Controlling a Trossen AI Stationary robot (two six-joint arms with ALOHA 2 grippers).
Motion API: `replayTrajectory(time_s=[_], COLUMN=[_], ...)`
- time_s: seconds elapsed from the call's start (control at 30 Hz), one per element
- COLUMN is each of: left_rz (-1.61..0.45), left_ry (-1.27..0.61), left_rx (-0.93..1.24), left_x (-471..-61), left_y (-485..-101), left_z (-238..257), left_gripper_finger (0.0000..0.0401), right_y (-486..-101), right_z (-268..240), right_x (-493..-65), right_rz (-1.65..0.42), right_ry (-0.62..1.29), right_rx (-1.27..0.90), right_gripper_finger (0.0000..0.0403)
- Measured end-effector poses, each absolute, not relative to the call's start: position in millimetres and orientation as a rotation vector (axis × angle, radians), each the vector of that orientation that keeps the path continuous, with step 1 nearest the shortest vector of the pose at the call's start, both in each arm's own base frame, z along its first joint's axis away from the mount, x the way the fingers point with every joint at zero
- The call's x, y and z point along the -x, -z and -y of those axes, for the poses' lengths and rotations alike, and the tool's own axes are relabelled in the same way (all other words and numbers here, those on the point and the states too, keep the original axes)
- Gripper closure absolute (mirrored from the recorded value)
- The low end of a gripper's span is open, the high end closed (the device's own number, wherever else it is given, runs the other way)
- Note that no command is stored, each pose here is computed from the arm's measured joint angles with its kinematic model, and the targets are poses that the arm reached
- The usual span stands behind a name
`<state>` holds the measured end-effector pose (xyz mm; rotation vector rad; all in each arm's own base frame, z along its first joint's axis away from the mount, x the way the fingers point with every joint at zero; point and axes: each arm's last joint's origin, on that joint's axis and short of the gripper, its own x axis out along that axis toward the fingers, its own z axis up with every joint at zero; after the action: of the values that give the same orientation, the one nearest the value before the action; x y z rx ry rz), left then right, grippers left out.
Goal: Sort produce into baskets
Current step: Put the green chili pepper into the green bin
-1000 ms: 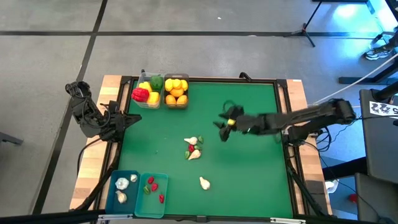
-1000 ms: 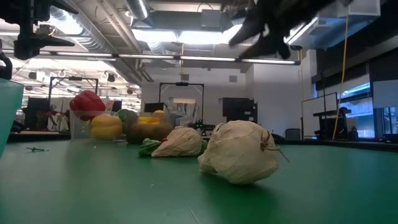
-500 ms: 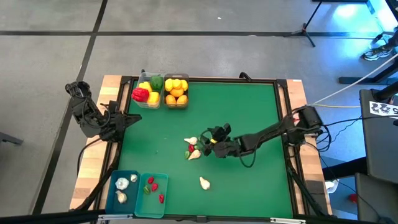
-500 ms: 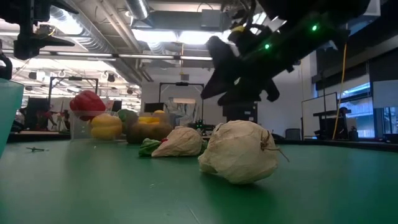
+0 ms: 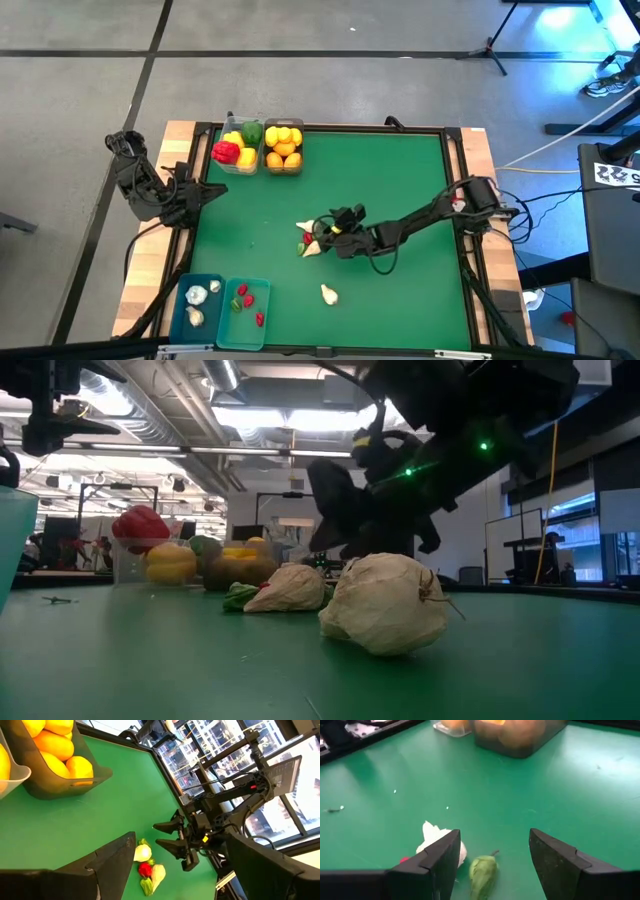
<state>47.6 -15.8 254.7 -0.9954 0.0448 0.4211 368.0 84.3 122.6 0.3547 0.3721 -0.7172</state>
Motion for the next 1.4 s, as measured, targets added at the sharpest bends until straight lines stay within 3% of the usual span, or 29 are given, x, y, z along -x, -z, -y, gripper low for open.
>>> replayTrajectory(time_s=[0.93, 1.4], left_rz=[-0.055, -0.054], left_ry=[-0.439, -0.440], left_rx=[1.000, 1.006], left_x=[-46.2, -46.2], left_y=[-251.6, -251.5], left_z=[14.1, 14.1], left_gripper_finger=[0.0095, 0.0095], right_y=[-79.3, -80.1], right_z=[-88.1, -88.3], right_x=[-375.8, -375.5], right_rz=[-0.497, -0.498], right_ry=[0.701, 0.694], right_rx=[-0.383, -0.396], right_gripper_finger=[0.0177, 0.0328])
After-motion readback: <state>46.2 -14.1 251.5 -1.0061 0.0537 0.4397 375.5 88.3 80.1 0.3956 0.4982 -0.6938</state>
